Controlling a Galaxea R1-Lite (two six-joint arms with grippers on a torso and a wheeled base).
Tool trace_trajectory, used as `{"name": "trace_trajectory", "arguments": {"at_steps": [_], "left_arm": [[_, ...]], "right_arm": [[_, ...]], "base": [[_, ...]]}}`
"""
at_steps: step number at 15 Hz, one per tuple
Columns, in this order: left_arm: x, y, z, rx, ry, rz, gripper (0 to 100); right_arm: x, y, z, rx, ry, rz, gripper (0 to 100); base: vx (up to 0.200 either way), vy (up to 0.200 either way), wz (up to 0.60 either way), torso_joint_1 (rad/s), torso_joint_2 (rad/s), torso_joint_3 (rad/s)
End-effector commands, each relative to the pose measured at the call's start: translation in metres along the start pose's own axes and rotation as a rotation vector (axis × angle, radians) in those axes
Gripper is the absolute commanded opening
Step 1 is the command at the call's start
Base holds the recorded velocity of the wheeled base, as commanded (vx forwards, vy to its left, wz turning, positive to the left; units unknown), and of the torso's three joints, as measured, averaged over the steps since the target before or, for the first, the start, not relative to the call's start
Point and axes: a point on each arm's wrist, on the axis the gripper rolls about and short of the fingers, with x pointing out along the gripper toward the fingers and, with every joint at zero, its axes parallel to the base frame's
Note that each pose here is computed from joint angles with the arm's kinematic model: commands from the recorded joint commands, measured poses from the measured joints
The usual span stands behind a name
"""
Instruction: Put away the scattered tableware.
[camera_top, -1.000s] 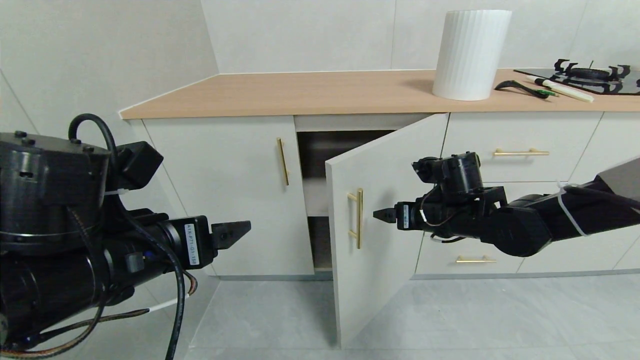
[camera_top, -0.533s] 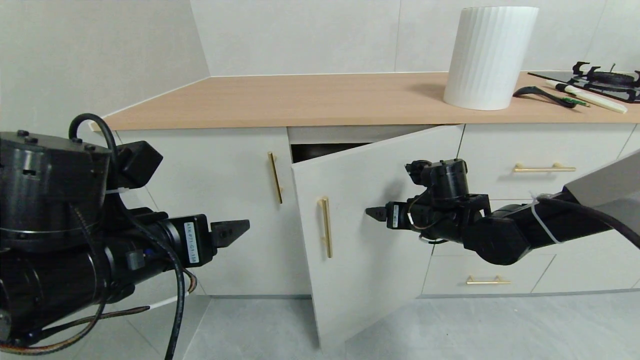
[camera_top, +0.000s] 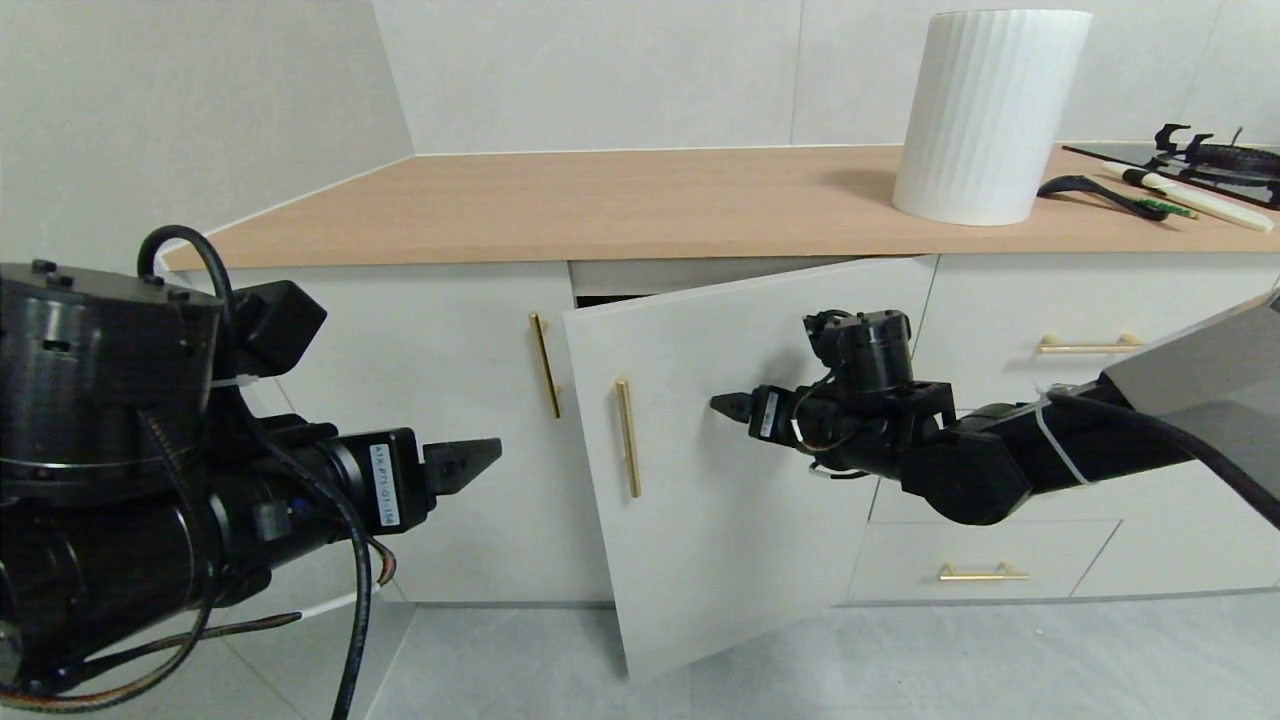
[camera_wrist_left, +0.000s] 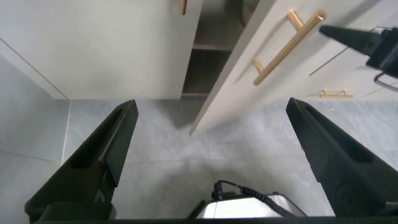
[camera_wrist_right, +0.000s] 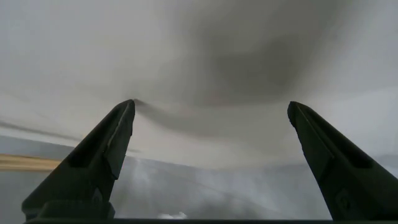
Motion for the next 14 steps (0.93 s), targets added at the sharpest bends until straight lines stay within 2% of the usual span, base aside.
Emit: {"name": "trace_trajectory", "arguments": {"at_steps": [1,5,10,14], "left_arm": [[0.001,0.000,0.000,0.000,0.001,0.001,100],[0.001,0.000,0.000,0.001,0.004,0.002,100],[0.001,0.000,0.000,0.000,0.001,0.001,100],[0.001,0.000,0.000,0.000,0.001,0.001,100]], "right_arm": [[0.006,0.007,-0.001,0.019,-0.010,0.008,100],[0.016,0.013,0.005,0.108,-0.043,0.019,100],[0.047,0.010,0.006,0.166,-0.097,-0.114,100],[0.055,0.006,0.010,0.189,-0.132,-0.137,100]], "base": [[0.000,0.000,0.00,0.000,0.00,0.000],[0.000,0.000,0.00,0.000,0.00,0.000],[0.000,0.000,0.00,0.000,0.00,0.000],[0.000,0.000,0.00,0.000,0.00,0.000]]}}
